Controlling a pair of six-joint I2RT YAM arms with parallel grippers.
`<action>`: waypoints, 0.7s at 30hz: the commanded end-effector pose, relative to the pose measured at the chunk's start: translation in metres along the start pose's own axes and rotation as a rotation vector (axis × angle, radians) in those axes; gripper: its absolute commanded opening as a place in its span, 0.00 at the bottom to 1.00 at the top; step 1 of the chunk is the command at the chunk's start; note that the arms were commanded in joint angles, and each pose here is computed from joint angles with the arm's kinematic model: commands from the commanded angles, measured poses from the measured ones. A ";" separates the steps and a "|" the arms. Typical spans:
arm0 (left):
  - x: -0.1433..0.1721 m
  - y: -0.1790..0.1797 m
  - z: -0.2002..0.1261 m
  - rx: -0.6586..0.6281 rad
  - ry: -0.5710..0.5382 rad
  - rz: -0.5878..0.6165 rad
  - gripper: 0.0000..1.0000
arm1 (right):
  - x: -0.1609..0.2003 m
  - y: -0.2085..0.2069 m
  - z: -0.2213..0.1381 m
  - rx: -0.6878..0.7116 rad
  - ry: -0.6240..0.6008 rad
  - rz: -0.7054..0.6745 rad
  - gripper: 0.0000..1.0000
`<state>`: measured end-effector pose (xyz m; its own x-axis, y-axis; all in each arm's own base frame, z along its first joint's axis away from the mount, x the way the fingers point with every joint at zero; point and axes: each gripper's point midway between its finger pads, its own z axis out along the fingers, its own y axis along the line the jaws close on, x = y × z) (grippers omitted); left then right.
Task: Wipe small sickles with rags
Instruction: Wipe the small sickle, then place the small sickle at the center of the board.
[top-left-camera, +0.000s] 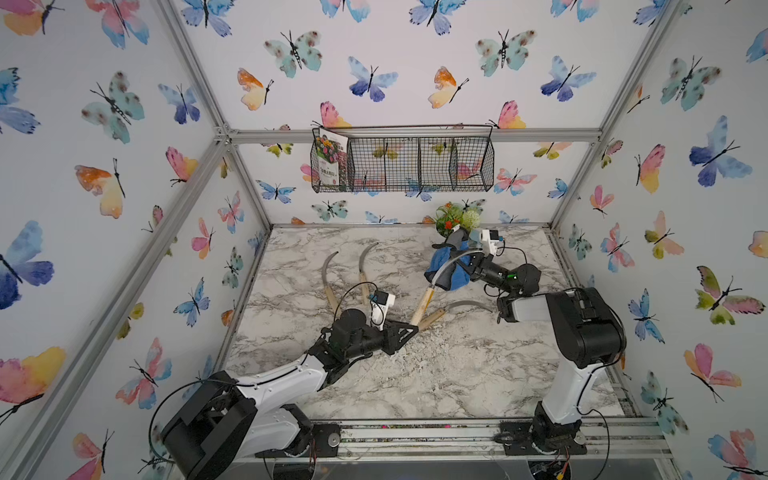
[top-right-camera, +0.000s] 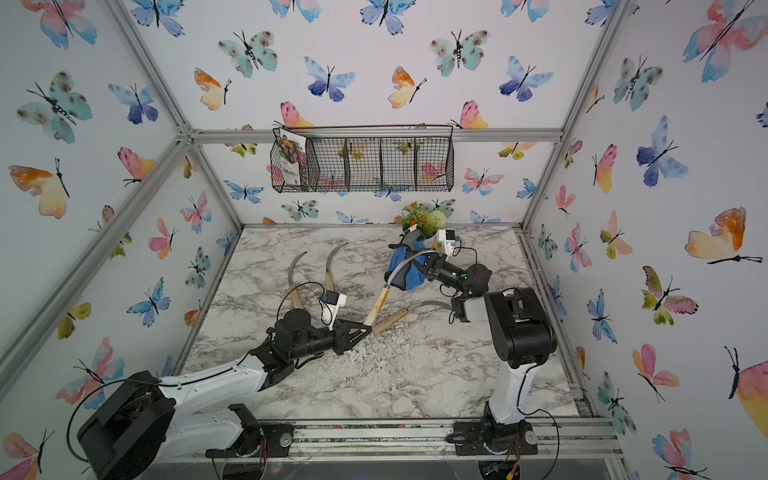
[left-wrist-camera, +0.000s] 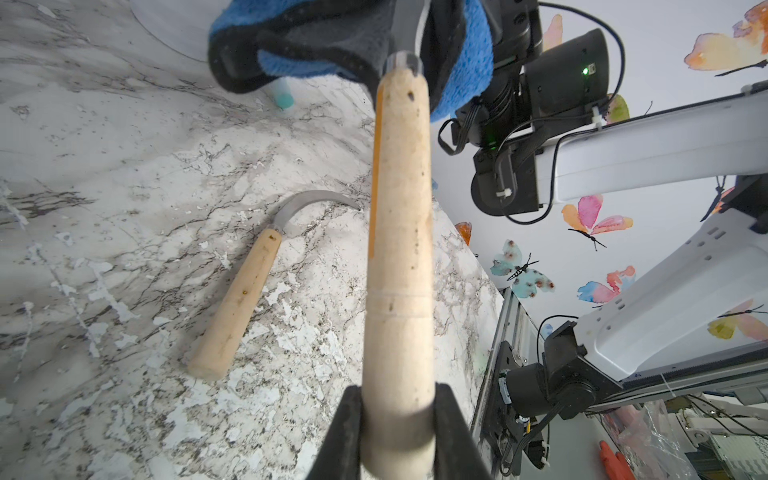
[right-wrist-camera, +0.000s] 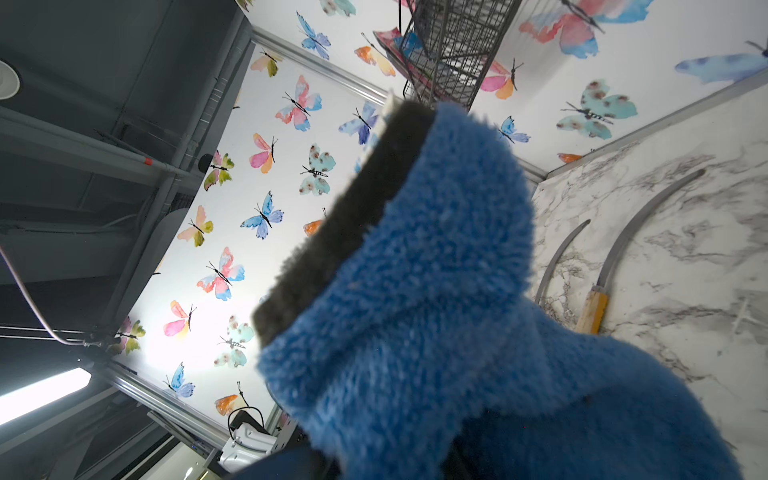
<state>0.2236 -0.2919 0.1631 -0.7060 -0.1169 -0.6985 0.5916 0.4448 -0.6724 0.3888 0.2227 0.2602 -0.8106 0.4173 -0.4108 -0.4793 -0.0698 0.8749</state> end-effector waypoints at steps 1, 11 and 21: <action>-0.006 0.006 -0.005 -0.015 -0.044 0.009 0.00 | -0.014 0.067 -0.007 -0.156 -0.027 -0.223 0.02; -0.011 0.049 -0.018 -0.174 -0.094 -0.054 0.00 | -0.030 0.079 -0.051 -0.094 -0.123 -0.267 0.02; -0.017 0.124 -0.032 -0.623 -0.085 -0.077 0.00 | -0.020 0.041 -0.085 0.083 -0.167 -0.235 0.02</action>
<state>0.2766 -0.2260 0.1107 -0.7062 -0.2309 -0.6693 0.2887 0.7693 -0.5700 0.3687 0.1343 0.2727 -0.6874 0.5767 -0.4414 -0.5083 0.0520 0.8596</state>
